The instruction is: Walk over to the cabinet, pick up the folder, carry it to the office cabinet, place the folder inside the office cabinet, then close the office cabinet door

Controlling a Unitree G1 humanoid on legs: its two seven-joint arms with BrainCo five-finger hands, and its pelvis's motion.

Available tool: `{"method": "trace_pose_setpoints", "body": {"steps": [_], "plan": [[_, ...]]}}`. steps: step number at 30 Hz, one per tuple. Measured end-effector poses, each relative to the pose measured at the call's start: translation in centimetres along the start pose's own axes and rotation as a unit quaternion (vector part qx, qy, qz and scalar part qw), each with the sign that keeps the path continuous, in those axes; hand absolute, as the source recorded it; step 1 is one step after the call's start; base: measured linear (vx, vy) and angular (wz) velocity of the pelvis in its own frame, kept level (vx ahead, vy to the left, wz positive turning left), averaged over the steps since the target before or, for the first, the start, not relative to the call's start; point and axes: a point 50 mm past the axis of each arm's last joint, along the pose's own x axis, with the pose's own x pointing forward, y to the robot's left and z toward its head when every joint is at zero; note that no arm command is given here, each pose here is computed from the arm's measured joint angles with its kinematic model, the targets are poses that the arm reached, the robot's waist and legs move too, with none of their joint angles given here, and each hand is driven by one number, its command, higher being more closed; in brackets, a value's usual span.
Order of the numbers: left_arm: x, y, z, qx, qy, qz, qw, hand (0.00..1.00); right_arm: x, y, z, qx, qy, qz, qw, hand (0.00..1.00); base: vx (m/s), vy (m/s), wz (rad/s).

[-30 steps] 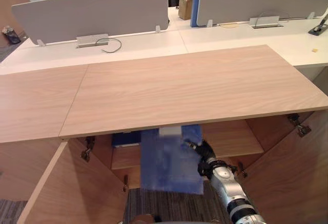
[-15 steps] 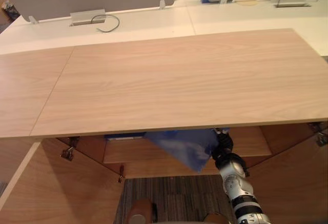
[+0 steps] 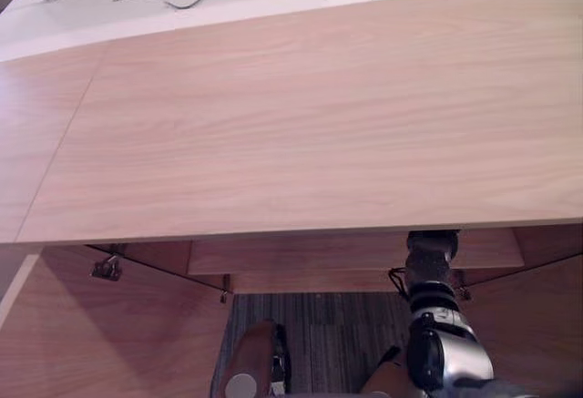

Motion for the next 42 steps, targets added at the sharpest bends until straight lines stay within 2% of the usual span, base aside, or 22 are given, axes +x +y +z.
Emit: {"method": "trace_pose_setpoints", "body": {"steps": [3,5,12,13,17,22,28,33,42], "plan": [[0.1,-0.2,0.9,-0.004,-0.018,0.0,1.0,0.0,0.2,-1.3,0.8,0.08,-0.014,-0.054,0.995,1.0,0.06,0.018,0.06],[0.2,-0.4,1.6,-0.012,-0.029,0.003,0.999,0.0,0.3,-1.6,1.4,0.102,-0.027,-0.079,0.991,1.0,0.09,0.021,0.1],[0.1,-0.4,1.5,-0.005,-0.027,0.009,1.0,0.0,1.0,-2.9,1.8,0.094,-0.026,-0.152,0.984,1.0,0.09,0.06,0.07],[0.2,-0.7,1.6,0.002,-0.029,0.004,1.0,0.0,1.4,-2.5,2.5,0.099,-0.032,-0.155,0.982,0.0,-0.05,0.109,0.4],[0.2,-1.1,2.9,0.011,-0.054,-0.004,0.998,0.0,1.6,-2.6,1.5,0.092,0.002,-0.173,0.981,0.0,0.04,0.064,0.09],[0.1,-1.3,3.1,0.013,-0.059,-0.009,0.998,0.0,2.1,-2.7,2.7,0.071,-0.004,-0.172,0.983,0.0,0.0,0.001,-0.02],[0.2,-1.5,2.7,0.023,-0.05,-0.015,0.998,0.0,2.7,-3.1,4.2,0.0,-0.001,-0.156,0.988,0.0,-0.02,0.027,-0.02],[0.2,-1.3,2.4,0.052,-0.041,-0.026,0.997,0.0,2.6,-5.1,4.1,-0.049,0.03,-0.181,0.982,0.0,-0.04,0.018,0.09],[-0.3,-1.0,-0.7,0.122,0.02,-0.05,0.991,0.0,0.9,-10.5,5.1,-0.043,0.041,-0.285,0.957,0.0,-0.02,-0.013,0.02]]}}
